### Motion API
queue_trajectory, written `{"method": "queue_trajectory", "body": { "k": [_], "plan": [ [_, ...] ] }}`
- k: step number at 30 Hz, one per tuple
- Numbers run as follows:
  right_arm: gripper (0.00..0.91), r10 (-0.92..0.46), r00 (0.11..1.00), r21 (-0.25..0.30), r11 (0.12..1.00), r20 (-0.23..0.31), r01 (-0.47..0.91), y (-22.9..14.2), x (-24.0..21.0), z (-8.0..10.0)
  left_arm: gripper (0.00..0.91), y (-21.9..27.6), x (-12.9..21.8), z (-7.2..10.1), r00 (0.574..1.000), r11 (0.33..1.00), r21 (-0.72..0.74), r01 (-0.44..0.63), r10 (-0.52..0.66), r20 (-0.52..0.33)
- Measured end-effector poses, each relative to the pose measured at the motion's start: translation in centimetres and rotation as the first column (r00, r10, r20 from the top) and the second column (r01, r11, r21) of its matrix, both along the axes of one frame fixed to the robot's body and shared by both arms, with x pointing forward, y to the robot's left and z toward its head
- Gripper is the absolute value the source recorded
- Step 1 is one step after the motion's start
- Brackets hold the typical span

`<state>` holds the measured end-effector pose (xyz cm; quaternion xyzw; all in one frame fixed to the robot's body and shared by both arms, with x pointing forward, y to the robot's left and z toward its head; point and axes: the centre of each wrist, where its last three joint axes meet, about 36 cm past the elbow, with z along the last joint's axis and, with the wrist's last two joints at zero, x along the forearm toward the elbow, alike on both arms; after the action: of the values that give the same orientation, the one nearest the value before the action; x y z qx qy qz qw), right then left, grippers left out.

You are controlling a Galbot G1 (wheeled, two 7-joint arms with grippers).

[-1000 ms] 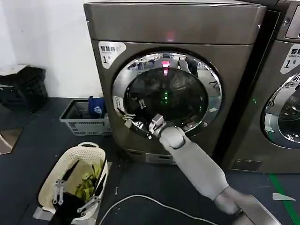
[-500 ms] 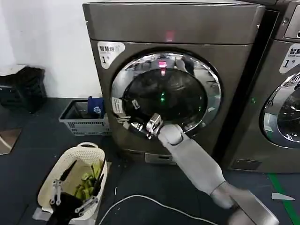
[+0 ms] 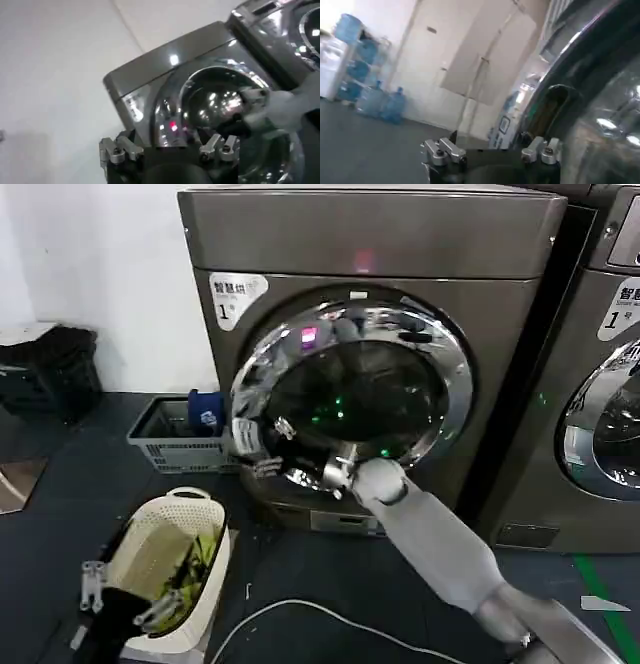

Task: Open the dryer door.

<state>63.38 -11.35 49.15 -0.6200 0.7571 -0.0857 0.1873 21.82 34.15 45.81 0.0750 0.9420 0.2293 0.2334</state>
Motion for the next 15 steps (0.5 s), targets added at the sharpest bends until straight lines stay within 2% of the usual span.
{"method": "queue_trajectory", "body": {
  "k": [7,15],
  "plan": [
    [0.907,0.121,0.993,0.007,0.993,0.015,-0.121,-2.8,-1.5,0.2,0.907,1.7,0.2,1.0,0.999,0.999,-0.022,-0.034,0.035,0.011],
    [0.907,0.294,0.955,-0.016,0.956,0.041,-0.293,-4.7,-3.7,0.9,0.907,2.0,1.6,1.4,1.000,0.999,-0.047,-0.006,0.006,-0.004]
  ]
}}
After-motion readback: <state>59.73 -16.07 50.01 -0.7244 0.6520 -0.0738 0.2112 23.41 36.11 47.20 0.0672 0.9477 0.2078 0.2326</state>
